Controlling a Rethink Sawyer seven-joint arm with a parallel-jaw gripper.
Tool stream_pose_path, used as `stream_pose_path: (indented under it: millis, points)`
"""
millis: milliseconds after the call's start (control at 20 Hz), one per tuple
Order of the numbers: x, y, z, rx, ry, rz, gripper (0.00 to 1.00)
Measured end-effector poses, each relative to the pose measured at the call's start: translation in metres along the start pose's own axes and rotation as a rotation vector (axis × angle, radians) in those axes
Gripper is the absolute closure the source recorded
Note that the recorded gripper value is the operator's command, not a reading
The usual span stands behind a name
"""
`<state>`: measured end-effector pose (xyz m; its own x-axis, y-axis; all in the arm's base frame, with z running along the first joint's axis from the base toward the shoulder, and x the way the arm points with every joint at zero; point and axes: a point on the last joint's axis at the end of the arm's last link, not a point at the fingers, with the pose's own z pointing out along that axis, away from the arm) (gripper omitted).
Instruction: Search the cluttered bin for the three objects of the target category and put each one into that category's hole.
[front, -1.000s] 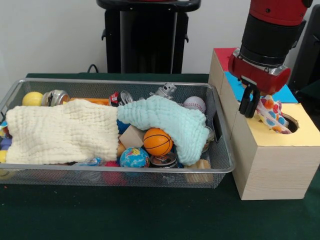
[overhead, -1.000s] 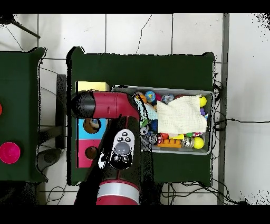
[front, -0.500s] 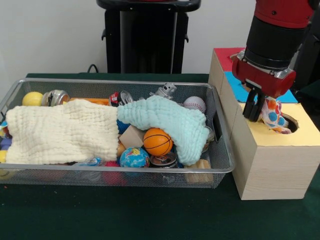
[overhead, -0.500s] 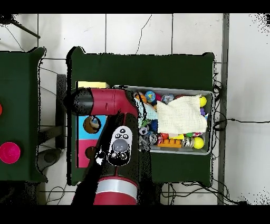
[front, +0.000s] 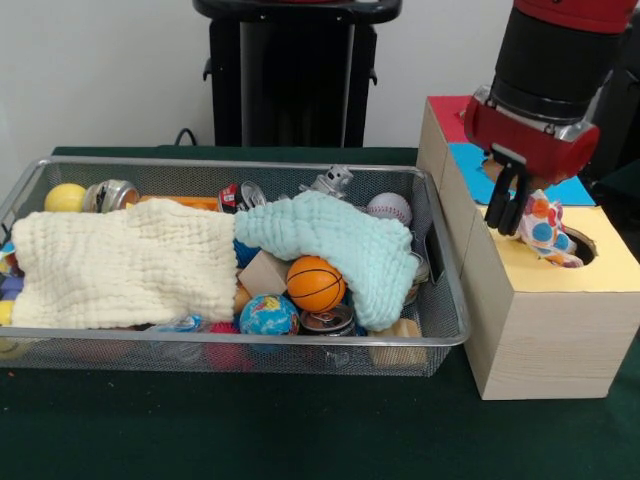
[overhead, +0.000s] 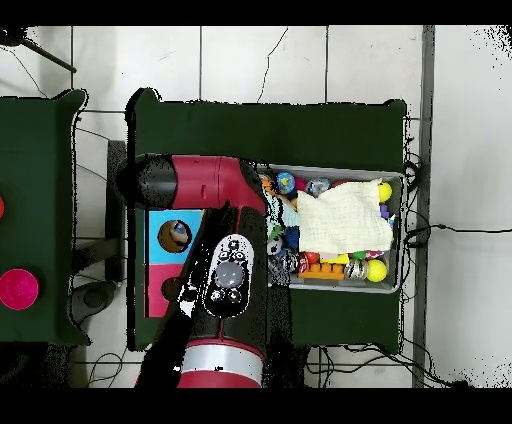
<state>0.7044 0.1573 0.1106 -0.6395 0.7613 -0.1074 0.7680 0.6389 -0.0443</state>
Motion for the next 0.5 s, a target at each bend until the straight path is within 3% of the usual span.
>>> stream_pose_path:
  millis: [250, 500]
  points:
    - [0.006, 0.005, -0.036, 0.035, 0.034, -0.010, 1.00]
    - [0.027, 0.018, -0.064, 0.018, 0.038, -0.034, 1.00]
